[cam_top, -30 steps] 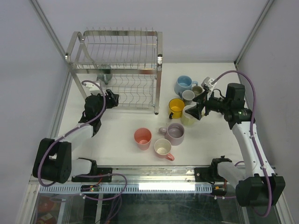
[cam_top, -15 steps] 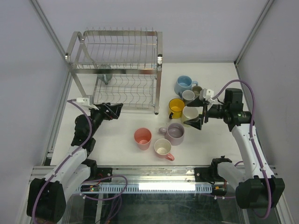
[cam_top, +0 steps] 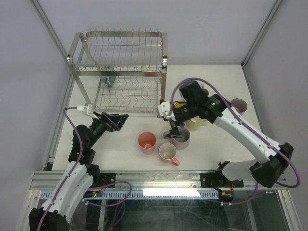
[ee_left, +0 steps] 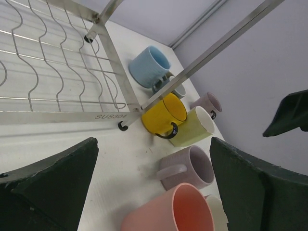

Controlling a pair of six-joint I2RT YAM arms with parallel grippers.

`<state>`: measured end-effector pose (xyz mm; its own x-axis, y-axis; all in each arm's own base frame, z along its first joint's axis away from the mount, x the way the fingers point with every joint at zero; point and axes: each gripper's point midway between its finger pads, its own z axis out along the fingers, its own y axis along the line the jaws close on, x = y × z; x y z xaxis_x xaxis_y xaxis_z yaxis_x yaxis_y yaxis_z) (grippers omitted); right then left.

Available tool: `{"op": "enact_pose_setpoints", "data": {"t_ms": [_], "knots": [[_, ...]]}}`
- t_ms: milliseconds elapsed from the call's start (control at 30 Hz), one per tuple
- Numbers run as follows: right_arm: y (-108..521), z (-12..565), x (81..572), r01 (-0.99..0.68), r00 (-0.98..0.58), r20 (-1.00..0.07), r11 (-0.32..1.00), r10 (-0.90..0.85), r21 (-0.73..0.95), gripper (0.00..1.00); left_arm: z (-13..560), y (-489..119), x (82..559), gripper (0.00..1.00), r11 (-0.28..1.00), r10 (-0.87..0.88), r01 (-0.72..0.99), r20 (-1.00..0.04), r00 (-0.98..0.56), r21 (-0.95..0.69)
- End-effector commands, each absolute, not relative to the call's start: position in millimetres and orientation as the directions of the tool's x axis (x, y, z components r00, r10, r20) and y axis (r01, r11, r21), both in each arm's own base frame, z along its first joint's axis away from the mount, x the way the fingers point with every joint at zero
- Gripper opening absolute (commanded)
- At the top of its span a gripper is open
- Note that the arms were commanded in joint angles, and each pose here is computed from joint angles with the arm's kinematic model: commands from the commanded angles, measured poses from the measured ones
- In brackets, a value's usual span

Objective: Load the cups into the dish rack
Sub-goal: Pick up the cup at the center of the board.

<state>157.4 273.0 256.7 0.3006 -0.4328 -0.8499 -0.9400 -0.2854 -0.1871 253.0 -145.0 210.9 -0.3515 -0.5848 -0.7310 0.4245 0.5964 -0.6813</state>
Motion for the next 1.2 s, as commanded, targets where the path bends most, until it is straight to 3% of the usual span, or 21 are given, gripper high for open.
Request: {"op": "enact_pose_setpoints", "data": {"t_ms": [0, 200, 467, 900, 1167], "knots": [[307.7, 253.3, 174.7, -0.948, 0.317, -0.739, -0.225, -0.595, -0.225, 0.99, 233.3, -137.0, 244.0, 0.98, 0.602, -0.613, 0.411, -0.726, -0.312, -0.685], [352.6, 227.2, 185.4, -0.964, 0.259, -0.657, -0.145, -0.708, -0.224, 0.97, 226.5, -120.5, 236.2, 0.98, 0.642, -0.633, 0.336, -0.724, -0.275, -0.689], [367.5, 190.2, 201.3, -0.976, 0.198, -0.612, -0.095, -0.766, -0.197, 0.91, 220.8, -93.7, 236.1, 0.99, 0.720, -0.627, 0.219, -0.753, -0.200, -0.658], [371.4, 157.0, 202.3, -0.989, 0.134, -0.562, -0.072, -0.816, -0.130, 0.69, 217.0, -91.5, 235.9, 0.99, 0.722, -0.631, 0.197, -0.748, -0.206, -0.663], [370.9, 149.1, 202.2, -0.990, 0.124, -0.547, -0.069, -0.828, -0.120, 0.49, 213.7, -92.9, 236.1, 0.99, 0.718, -0.633, 0.192, -0.742, -0.219, -0.669]]}}
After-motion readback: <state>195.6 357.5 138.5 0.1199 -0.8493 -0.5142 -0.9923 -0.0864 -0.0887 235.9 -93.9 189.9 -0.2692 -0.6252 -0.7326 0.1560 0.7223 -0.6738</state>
